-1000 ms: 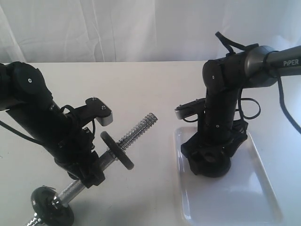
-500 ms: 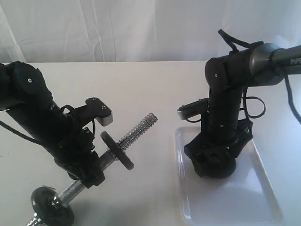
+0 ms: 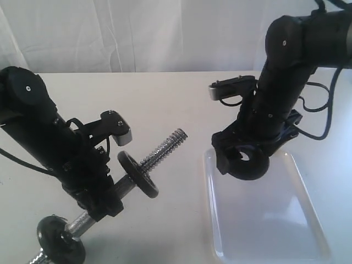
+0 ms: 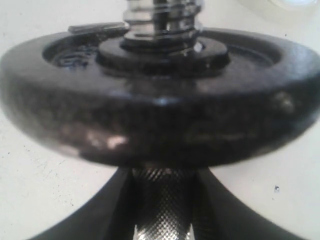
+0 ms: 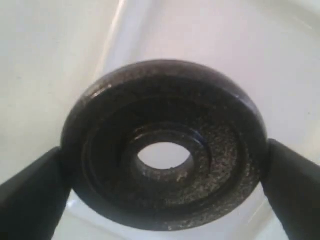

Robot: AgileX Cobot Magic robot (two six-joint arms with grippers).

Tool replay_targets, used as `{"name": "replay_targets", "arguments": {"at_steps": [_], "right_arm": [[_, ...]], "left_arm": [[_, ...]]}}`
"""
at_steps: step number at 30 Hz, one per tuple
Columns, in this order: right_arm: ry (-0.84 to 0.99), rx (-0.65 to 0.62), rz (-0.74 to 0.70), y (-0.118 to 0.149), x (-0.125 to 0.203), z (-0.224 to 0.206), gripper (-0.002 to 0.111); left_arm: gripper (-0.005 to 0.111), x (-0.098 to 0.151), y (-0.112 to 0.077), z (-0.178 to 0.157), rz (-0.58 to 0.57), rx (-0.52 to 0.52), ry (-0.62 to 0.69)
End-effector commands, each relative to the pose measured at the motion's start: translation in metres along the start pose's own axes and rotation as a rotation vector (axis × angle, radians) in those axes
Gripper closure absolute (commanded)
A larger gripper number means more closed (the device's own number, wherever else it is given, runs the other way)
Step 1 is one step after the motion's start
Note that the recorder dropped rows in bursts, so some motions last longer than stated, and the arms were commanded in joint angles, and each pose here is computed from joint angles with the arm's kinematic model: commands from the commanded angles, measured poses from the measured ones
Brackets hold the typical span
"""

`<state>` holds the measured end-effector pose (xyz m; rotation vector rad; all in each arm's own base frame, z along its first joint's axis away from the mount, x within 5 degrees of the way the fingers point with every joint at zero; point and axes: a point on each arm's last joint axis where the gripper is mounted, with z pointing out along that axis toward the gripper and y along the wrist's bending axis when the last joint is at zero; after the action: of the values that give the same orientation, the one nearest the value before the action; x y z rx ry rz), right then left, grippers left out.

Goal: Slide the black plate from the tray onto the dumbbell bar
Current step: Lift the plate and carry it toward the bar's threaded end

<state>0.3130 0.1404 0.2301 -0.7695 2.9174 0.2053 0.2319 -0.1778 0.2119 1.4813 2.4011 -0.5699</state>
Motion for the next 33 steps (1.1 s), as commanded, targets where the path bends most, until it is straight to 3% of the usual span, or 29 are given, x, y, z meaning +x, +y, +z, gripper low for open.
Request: {"name": "replay_targets", "arguments": {"at_steps": [1, 11, 15, 23, 33], "right_arm": [[-0.084, -0.094, -0.062, 0.013, 0.004, -0.027, 0.108], [-0.215, -0.105, -0.096, 0.023, 0.017, -0.072, 0.108], [-0.257, -0.230, -0.185, 0.036, 0.020, -0.081, 0.108], [-0.290, -0.463, -0.320, 0.050, 0.024, -0.086, 0.108], [-0.386, -0.606, -0.180, 0.009, 0.010, -0.074, 0.108]], "left_arm": [[0.107, -0.013, -0.014, -0.022, 0.036, 0.045, -0.109], [0.107, -0.012, -0.018, -0.021, 0.113, 0.073, -0.090], [0.107, -0.011, -0.019, -0.021, 0.168, 0.086, -0.083], [0.107, -0.011, -0.019, -0.021, 0.168, 0.086, -0.083], [0.107, -0.011, -0.020, -0.021, 0.177, 0.089, -0.085]]}}
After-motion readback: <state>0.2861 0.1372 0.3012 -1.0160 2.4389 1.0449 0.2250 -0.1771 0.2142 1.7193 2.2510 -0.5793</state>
